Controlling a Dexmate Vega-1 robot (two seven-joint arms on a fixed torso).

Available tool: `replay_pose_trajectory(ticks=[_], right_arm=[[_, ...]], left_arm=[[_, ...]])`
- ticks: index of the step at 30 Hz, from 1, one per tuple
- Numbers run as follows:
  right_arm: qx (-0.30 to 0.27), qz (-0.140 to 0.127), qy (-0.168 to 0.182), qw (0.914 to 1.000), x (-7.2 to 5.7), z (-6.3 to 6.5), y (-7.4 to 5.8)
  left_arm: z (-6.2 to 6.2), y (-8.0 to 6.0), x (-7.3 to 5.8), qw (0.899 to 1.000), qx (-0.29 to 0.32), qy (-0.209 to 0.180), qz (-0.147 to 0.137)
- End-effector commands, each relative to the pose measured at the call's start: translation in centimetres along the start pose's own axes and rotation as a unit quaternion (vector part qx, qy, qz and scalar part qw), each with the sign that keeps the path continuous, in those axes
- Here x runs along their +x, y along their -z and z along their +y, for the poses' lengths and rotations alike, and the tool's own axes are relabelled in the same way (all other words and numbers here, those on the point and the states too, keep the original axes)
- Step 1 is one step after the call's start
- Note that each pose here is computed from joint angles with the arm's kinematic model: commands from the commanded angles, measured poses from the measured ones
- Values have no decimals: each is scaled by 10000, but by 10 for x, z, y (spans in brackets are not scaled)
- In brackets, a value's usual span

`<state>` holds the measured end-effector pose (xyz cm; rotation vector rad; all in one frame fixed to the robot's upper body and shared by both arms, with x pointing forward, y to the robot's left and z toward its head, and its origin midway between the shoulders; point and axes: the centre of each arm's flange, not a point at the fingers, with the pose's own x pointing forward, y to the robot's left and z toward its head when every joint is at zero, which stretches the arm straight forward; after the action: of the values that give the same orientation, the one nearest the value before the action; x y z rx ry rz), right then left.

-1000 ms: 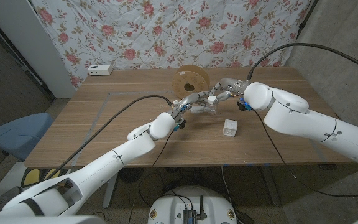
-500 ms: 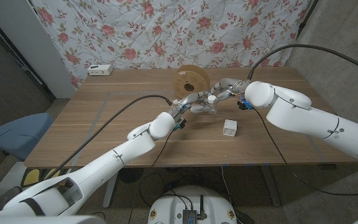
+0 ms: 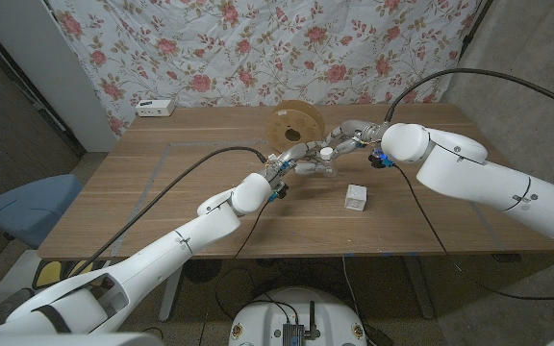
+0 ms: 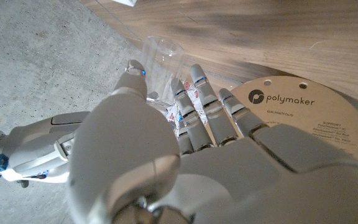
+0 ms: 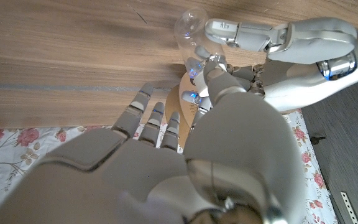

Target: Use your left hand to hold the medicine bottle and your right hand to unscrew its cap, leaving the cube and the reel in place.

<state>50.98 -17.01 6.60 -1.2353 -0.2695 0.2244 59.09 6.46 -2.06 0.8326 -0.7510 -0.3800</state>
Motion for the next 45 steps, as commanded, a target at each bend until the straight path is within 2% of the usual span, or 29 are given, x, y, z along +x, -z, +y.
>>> replay_pose_trajectory(ticks=[1, 21, 33, 45], right_arm=[[85, -65, -166, 9998, -2, -3, 1], [139, 135, -99, 9998, -16, -11, 7], [82, 180, -66, 9998, -18, -12, 4], [-45, 414, 93, 9991, -17, -12, -5]], left_arm=[[0, 0, 0, 10000, 23, -2, -3], [5, -5, 0, 9998, 196, -36, -37], [12, -10, 0, 9986, 518, -70, -49], [17, -14, -1, 9963, 848, -75, -101]])
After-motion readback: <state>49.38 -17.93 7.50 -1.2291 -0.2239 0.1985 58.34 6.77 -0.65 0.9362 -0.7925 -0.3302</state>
